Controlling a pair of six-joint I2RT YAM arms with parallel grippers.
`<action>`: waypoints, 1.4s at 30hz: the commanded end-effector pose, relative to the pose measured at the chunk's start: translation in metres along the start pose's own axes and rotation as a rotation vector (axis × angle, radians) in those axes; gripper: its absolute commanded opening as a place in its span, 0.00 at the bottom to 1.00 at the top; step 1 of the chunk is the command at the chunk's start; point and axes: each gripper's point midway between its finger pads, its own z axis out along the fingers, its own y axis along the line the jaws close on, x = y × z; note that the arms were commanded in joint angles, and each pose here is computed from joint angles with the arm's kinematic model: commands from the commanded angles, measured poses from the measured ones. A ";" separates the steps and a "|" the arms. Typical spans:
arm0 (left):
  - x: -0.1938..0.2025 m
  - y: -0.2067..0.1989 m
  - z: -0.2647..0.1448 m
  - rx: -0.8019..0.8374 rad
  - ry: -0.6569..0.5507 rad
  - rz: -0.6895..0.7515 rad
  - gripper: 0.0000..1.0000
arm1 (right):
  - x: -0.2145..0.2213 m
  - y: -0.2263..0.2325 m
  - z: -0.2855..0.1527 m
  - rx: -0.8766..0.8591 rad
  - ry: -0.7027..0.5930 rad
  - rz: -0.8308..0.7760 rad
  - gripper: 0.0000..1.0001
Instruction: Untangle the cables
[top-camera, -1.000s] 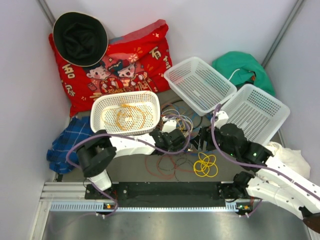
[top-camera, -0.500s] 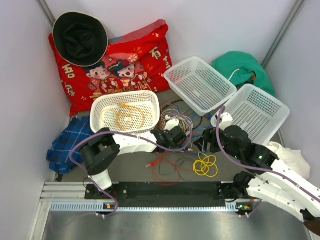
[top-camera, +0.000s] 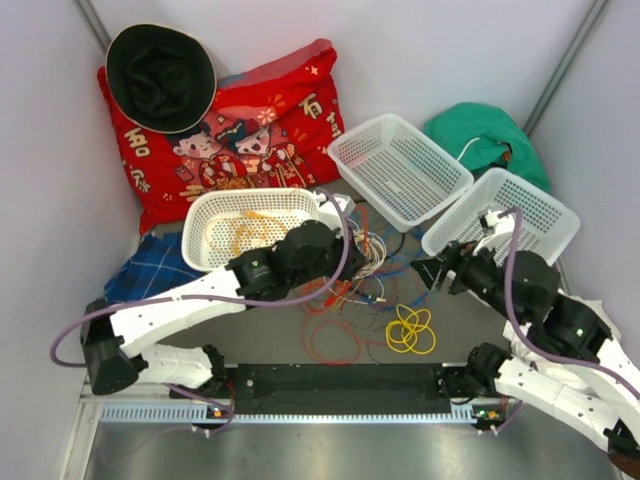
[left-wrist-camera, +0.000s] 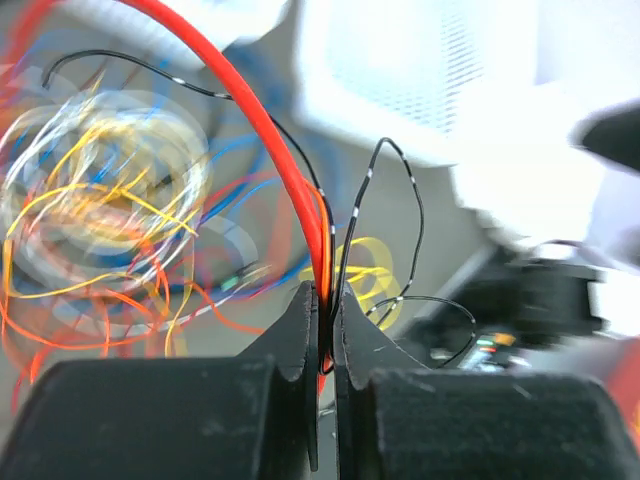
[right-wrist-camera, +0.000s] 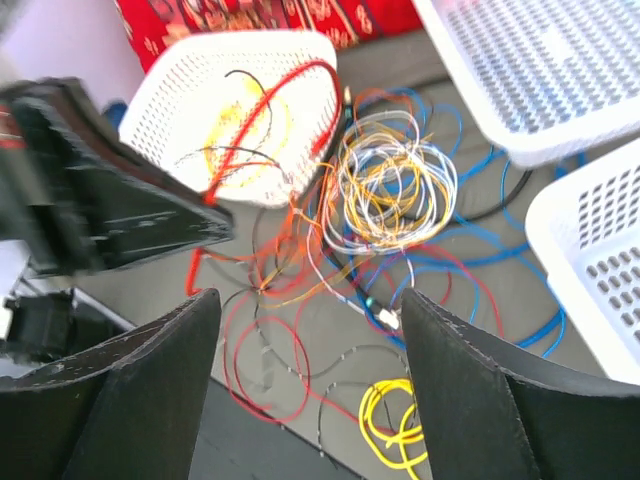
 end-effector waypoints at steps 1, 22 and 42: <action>-0.042 -0.058 -0.029 0.253 -0.090 0.077 0.00 | -0.037 0.005 -0.019 -0.020 -0.134 -0.014 0.73; -0.026 -0.097 -0.070 0.571 -0.078 0.189 0.00 | -0.073 0.050 0.000 -0.089 -0.089 0.087 0.76; -0.014 -0.089 -0.075 0.570 -0.059 0.188 0.00 | -0.056 0.075 0.066 -0.178 0.066 0.227 0.21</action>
